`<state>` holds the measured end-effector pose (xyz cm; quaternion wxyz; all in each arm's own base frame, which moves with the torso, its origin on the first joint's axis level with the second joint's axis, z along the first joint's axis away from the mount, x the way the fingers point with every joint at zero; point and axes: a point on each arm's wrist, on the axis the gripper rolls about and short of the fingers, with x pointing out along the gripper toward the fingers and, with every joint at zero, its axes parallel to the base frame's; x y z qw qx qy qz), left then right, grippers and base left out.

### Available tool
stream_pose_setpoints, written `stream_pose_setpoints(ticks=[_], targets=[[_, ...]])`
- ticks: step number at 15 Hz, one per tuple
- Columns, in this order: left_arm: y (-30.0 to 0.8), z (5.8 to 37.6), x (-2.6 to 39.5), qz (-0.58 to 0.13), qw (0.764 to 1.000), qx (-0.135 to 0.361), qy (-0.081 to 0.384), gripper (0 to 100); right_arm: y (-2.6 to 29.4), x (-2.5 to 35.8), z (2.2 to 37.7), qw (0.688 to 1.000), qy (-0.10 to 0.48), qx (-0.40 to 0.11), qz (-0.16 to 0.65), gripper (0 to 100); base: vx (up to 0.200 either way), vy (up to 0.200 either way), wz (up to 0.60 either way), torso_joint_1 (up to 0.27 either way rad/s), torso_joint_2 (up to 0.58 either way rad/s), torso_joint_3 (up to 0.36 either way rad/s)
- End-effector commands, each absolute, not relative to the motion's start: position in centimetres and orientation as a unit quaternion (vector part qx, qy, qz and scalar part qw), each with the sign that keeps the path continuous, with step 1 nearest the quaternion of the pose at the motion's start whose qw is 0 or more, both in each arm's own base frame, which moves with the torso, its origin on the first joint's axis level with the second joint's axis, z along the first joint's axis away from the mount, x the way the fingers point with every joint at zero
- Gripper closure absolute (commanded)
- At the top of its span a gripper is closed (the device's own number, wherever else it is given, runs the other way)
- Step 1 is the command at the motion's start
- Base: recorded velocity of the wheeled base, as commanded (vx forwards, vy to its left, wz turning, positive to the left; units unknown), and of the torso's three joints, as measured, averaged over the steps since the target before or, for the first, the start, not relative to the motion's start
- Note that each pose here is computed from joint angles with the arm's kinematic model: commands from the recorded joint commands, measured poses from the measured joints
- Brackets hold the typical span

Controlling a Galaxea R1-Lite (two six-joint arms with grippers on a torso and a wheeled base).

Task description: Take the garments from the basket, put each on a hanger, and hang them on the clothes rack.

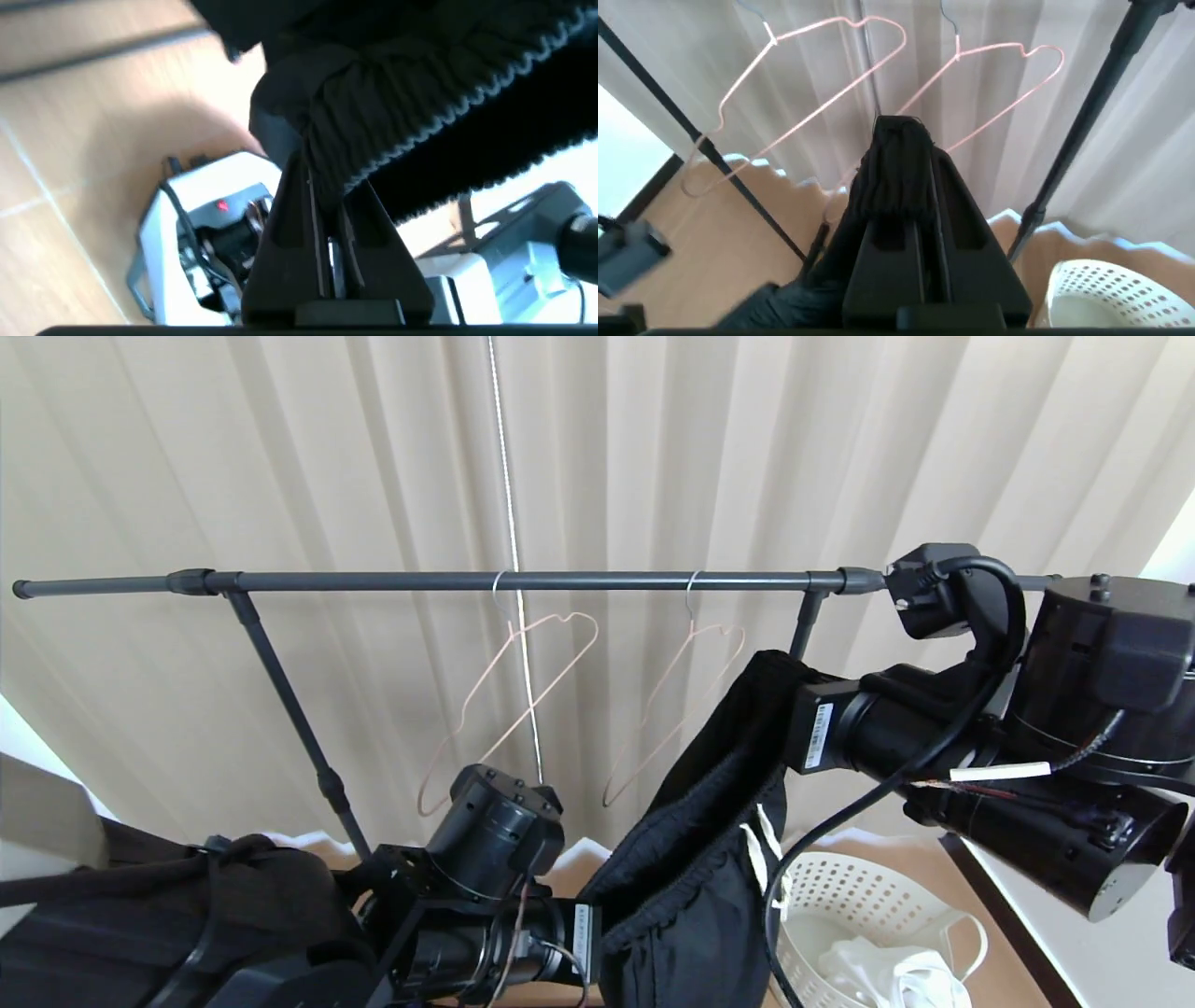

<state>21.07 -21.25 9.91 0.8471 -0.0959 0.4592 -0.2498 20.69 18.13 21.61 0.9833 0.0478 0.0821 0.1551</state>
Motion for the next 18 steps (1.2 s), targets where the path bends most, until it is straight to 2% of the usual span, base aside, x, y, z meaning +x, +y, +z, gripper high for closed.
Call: stream_pose_setpoints(ticks=[1,3,5,6,9,12,14,15,18], targets=[[-19.4,11.9,22.0,-0.233,0.874,-0.095,0.415,100,18.2,21.6,21.7,0.985,0.097,0.037,0.138,100,0.000,0.000,0.00,0.000,0.00,0.000],[-18.7,12.6,23.0,-0.211,0.893,-0.082,0.389,100,18.2,22.1,21.8,0.983,0.135,0.011,0.124,100,0.000,0.000,0.00,0.000,0.00,0.000],[-17.6,13.3,23.6,-0.202,0.905,-0.065,0.368,100,18.2,22.2,22.0,0.972,0.208,-0.024,0.109,100,0.000,0.000,0.00,0.000,0.00,0.000],[-17.4,13.6,23.8,-0.201,0.908,-0.062,0.363,100,18.6,22.5,21.9,0.968,0.227,-0.027,0.105,100,0.000,0.000,0.00,0.000,0.00,0.000],[-16.3,15.8,24.4,-0.189,0.922,-0.032,0.336,100,19.2,23.2,22.2,0.938,0.326,-0.086,0.084,100,0.000,0.000,0.00,0.000,0.00,0.000],[-15.2,18.7,24.0,-0.192,0.929,-0.012,0.317,100,20.2,24.1,22.7,0.914,0.396,-0.074,0.044,100,0.000,0.000,0.00,0.000,0.00,0.000],[-15.0,20.3,23.9,-0.196,0.929,0.008,0.312,100,20.7,24.9,23.1,0.918,0.391,-0.056,0.024,100,0.000,0.000,0.00,0.000,0.00,0.000],[-14.6,21.5,23.3,-0.193,0.925,0.017,0.327,100,20.8,25.6,22.5,0.922,0.381,-0.062,-0.010,100,0.000,0.000,0.00,0.000,0.00,0.000],[-12.5,22.1,22.7,-0.166,0.926,0.015,0.340,100,20.0,26.5,21.9,0.926,0.367,-0.032,-0.080,100,0.000,0.000,0.00,0.000,0.00,0.000]])
